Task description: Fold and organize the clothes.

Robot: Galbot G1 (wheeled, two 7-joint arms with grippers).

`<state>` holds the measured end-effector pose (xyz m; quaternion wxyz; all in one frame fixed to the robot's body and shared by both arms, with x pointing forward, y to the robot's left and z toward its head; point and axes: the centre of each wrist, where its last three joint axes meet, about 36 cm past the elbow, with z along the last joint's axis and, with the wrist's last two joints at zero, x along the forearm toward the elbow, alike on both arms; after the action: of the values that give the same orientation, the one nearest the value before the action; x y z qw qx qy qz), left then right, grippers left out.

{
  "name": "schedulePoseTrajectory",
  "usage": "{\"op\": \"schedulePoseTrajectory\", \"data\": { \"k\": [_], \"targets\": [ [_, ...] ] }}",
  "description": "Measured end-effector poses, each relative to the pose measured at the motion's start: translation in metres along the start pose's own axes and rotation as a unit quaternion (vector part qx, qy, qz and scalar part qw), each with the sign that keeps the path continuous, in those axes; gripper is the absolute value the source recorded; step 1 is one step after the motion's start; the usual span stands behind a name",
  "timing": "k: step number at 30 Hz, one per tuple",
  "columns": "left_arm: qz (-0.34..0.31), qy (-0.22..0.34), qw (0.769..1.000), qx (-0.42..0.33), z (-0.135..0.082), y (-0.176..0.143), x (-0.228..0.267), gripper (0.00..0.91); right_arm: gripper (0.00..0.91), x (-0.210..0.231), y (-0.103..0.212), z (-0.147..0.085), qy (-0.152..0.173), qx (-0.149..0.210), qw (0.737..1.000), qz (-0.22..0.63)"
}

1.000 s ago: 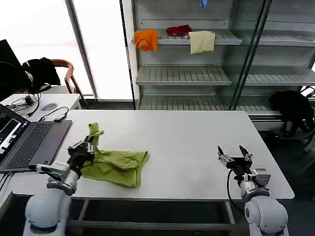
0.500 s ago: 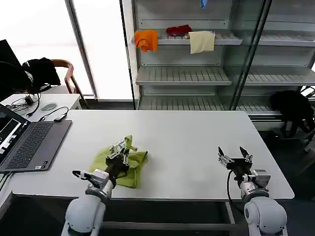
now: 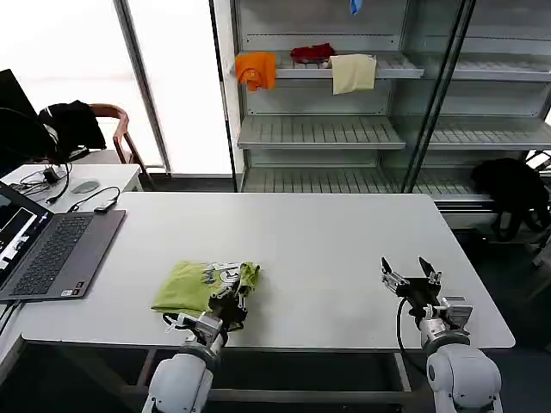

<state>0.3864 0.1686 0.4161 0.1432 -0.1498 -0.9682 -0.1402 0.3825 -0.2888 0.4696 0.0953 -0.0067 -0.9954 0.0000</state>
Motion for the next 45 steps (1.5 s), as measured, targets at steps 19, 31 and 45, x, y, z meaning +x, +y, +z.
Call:
{"op": "schedulePoseTrajectory", "data": {
  "k": [19,31,45],
  "targets": [
    [0.024,-0.035,0.998,0.043,-0.013,-0.003,0.028,0.907,0.907,0.006,-0.002,0.001,0.001,0.001,1.000,0.004],
    [-0.053,-0.030,0.992,0.109,-0.001,0.105,0.032,0.907,0.907,0.000,0.005,0.003,0.003,-0.001,1.000,0.000],
    [-0.083,0.013,0.983,0.165,0.032,0.145,0.011,0.907,0.907,0.000,0.003,0.003,0.005,0.004,1.000,0.002]
  ]
}}
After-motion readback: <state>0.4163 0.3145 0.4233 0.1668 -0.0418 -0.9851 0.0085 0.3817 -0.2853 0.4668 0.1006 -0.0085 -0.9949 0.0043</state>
